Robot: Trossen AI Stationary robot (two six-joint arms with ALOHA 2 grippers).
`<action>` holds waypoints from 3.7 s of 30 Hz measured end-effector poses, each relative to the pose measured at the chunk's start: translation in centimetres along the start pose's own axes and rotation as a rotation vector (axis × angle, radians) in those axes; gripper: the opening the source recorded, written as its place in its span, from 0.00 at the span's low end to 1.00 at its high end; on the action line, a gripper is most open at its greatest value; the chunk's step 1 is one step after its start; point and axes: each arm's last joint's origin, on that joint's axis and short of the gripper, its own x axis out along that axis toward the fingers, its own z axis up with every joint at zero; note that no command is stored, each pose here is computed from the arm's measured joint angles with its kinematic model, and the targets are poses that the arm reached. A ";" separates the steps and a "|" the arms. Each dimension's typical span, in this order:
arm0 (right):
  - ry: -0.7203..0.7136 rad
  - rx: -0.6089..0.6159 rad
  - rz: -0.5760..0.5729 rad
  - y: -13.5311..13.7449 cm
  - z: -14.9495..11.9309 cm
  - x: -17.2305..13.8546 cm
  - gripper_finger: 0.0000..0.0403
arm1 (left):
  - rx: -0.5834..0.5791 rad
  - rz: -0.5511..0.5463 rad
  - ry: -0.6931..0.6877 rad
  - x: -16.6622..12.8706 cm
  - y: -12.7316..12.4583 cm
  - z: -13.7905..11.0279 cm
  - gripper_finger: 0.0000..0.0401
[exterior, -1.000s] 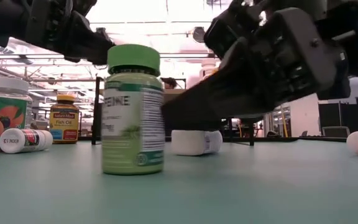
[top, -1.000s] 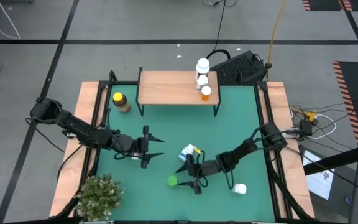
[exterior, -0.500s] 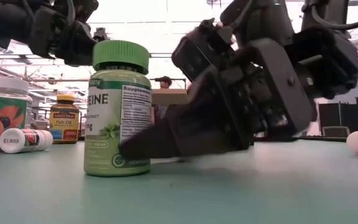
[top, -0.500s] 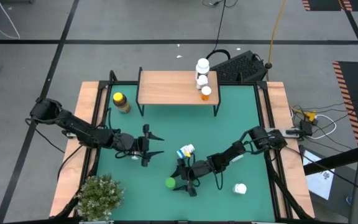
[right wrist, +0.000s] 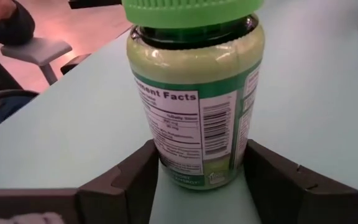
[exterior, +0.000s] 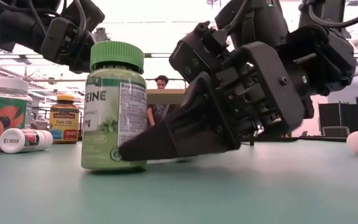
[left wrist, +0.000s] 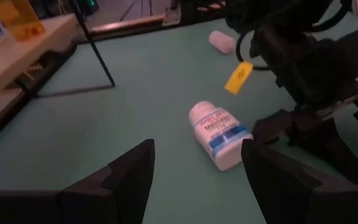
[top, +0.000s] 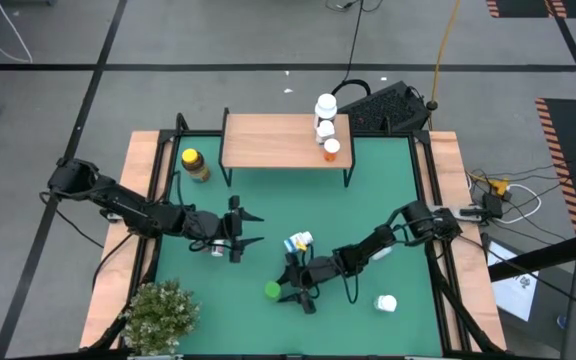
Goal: Pick and place medicine bottles onto shelf by color
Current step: Put the green medicine bottle on the shelf
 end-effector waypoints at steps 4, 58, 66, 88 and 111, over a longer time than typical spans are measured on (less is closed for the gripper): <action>0.009 -0.031 -0.004 0.1 0.9 -0.4 0.51 | -0.027 -0.006 0.015 0.0 -0.1 -0.1 0.61; 0.155 -0.108 -0.148 -4.3 7.6 -5.3 0.52 | 0.038 -0.400 -0.296 1.1 -2.7 1.5 0.83; 0.130 -0.110 -0.097 -4.1 7.8 -5.3 0.52 | 0.040 -0.402 -0.301 1.0 -2.8 1.5 0.83; 0.142 -0.097 -0.095 -4.1 7.7 -5.3 0.52 | 0.066 -0.450 -0.239 4.0 -4.2 1.5 0.78; 0.137 -0.108 -0.087 -4.0 7.7 -5.3 0.52 | 0.065 -0.470 -0.245 3.8 -4.5 1.6 0.52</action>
